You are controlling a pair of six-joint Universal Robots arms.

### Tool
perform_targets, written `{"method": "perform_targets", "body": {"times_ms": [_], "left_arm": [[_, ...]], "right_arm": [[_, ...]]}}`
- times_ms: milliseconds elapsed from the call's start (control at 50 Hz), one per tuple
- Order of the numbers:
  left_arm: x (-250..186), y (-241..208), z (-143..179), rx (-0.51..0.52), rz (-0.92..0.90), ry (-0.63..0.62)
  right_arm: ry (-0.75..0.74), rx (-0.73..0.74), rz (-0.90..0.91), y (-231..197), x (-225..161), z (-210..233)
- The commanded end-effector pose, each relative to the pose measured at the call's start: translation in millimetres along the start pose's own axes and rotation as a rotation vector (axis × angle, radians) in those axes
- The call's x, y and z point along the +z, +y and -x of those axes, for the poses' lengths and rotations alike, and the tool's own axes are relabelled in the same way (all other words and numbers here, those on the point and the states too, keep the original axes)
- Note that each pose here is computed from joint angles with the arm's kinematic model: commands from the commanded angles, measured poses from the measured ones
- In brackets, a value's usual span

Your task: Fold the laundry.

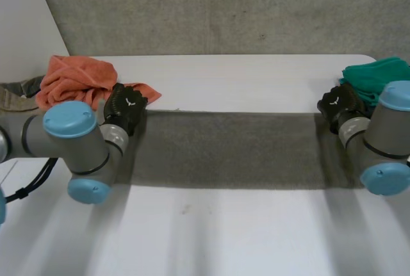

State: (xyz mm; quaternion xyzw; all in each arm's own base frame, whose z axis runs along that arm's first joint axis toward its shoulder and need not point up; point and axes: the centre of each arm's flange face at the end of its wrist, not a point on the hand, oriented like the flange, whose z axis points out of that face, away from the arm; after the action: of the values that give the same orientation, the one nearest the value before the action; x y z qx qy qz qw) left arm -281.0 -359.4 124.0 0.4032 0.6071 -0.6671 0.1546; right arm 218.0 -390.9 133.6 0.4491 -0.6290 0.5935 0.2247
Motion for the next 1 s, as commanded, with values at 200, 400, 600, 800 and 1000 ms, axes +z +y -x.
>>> {"method": "perform_targets", "body": {"times_ms": [200, 400, 600, 800, 1000], "left_arm": [[-16, -39, 6, -0.014, 0.023, -0.115], [-59, -52, 15, -0.052, 0.014, -0.074], [-76, -55, 4, -0.182, 0.003, -0.024], [-79, -56, 4, -0.186, 0.003, -0.025], [-92, -75, 26, -0.200, -0.051, -0.066]], "right_arm": [[0.081, 0.301, -0.084, -30, -10, -37], [-0.196, 0.411, 0.164, 15, -69, -35], [-0.260, 0.494, 0.222, 58, -86, -24], [-0.100, 0.448, 0.225, 85, -68, -28], [0.052, 0.327, 0.228, 97, -81, -72]]}}
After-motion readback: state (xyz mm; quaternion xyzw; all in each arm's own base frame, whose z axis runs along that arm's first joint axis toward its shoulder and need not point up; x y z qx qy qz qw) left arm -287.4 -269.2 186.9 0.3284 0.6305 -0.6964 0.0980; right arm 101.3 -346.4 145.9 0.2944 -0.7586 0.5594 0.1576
